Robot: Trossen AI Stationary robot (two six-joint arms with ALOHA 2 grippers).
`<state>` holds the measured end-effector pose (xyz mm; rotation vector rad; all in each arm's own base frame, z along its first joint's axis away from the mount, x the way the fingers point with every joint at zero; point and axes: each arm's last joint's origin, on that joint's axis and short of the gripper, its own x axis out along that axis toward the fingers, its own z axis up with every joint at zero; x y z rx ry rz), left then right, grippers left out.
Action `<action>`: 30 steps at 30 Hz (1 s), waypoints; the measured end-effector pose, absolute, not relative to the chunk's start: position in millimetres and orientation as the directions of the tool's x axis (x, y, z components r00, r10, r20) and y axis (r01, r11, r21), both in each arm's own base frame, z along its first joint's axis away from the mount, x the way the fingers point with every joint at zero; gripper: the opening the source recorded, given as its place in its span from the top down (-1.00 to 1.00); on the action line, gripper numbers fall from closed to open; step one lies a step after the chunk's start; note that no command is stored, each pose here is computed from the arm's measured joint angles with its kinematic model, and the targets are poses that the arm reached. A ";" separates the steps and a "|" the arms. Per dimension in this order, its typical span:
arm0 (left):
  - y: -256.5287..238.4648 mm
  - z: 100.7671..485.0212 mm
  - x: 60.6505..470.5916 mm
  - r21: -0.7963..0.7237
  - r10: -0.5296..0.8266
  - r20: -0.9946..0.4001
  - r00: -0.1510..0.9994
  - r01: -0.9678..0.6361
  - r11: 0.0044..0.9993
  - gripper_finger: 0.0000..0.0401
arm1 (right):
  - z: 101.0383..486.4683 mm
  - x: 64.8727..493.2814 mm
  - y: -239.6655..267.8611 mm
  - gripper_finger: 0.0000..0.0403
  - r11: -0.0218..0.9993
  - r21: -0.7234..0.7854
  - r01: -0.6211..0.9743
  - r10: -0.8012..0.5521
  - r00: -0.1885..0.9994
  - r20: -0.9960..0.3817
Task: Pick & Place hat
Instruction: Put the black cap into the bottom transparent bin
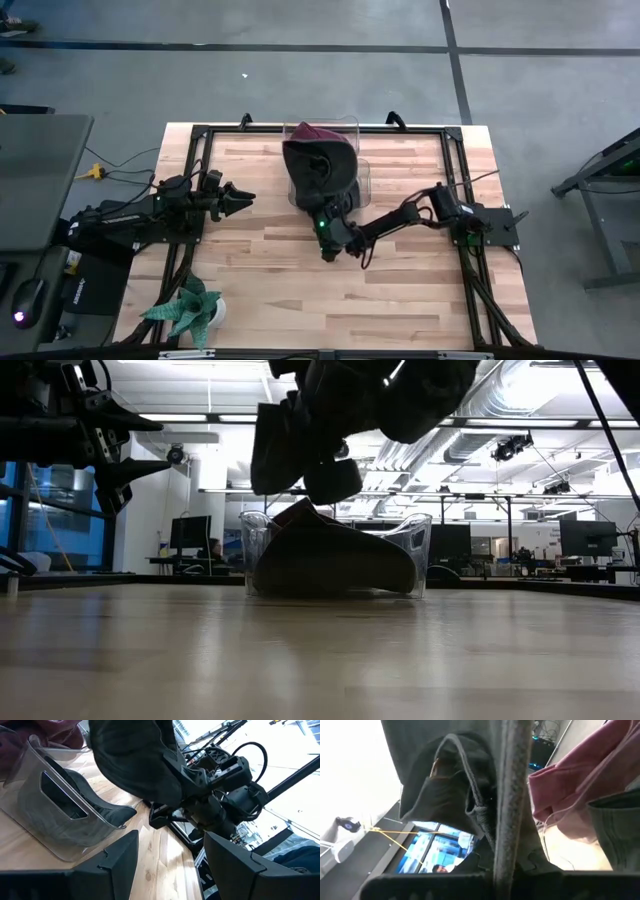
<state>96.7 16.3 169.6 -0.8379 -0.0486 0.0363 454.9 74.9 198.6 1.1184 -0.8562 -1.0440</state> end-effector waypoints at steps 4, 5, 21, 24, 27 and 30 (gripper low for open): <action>16.4 169.5 96.7 -0.744 0.051 0.028 0.998 -0.013 0.668 -0.09 | 199.2 453.9 77.5 0.95 0.096 0.973 0.208 -0.954 0.299 0.030; 16.4 169.6 96.7 -0.744 0.051 0.029 0.998 -0.013 0.668 -0.09 | 199.8 453.7 77.1 0.96 0.094 0.975 0.202 -0.954 0.297 0.030; 16.4 169.5 96.7 -0.744 0.052 0.028 0.998 -0.014 0.668 -0.09 | 210.4 446.4 80.7 0.98 0.074 0.950 0.302 -0.971 0.240 0.000; 16.4 169.5 96.7 -0.744 0.052 0.028 0.998 -0.013 0.668 -0.09 | 227.1 442.1 85.0 0.98 0.103 0.912 0.396 -0.968 0.251 0.000; 16.3 169.5 96.7 -0.744 0.051 0.028 0.998 -0.013 0.668 -0.09 | 253.0 435.0 86.9 0.98 0.151 0.823 0.547 -0.965 0.263 0.002; 16.3 169.5 96.7 -0.744 0.051 0.028 0.998 -0.013 0.668 -0.09 | 282.7 423.9 86.4 0.98 0.222 0.704 0.675 -0.953 0.302 0.011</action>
